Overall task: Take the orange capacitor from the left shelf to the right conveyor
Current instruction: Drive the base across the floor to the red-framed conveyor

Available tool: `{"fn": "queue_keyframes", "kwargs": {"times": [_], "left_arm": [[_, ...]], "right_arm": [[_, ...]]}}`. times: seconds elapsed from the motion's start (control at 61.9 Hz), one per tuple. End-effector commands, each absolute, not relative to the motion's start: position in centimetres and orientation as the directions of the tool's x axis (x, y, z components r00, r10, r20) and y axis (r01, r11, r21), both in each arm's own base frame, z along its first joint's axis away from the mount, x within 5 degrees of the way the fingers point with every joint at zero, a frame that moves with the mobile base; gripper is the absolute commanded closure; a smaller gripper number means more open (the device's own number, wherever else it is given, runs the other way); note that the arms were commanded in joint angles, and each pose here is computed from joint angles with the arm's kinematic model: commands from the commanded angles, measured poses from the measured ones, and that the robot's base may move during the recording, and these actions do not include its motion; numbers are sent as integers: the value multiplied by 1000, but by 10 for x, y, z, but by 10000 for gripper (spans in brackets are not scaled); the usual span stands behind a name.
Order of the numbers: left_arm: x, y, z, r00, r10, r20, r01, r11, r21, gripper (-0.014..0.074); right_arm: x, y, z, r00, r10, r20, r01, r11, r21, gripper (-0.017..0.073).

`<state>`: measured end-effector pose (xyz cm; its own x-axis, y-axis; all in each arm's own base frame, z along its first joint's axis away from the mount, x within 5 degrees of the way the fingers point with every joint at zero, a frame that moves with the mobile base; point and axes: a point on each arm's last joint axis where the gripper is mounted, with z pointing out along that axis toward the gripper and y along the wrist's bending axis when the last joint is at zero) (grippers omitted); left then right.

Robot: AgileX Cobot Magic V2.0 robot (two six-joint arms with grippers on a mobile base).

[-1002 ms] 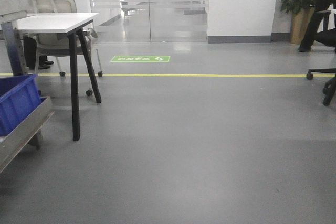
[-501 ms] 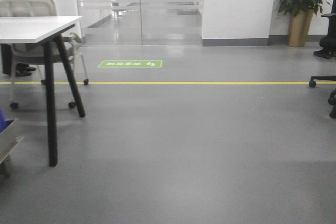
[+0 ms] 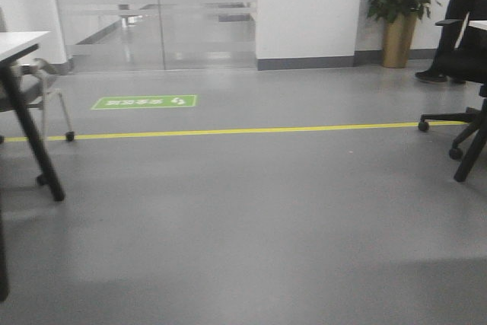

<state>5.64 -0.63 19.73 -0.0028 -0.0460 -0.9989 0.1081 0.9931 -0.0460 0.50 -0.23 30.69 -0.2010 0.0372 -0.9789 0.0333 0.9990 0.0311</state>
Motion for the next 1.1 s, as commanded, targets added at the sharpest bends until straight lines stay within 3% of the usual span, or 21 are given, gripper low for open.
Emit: {"fn": "queue_keyframes", "kwargs": {"times": [0.0, 1.083], "left_arm": [[55, -5, 207, 102, -60, -993, 104, 993, -49, 720], [55, -6, 207, 101, -60, -993, 108, 993, -49, 720]], "right_arm": [[5, -2, 324, -98, 28, -995, 33, 999, 25, 433], [5, -2, 324, -98, 28, -995, 33, 999, 25, 433]]}}
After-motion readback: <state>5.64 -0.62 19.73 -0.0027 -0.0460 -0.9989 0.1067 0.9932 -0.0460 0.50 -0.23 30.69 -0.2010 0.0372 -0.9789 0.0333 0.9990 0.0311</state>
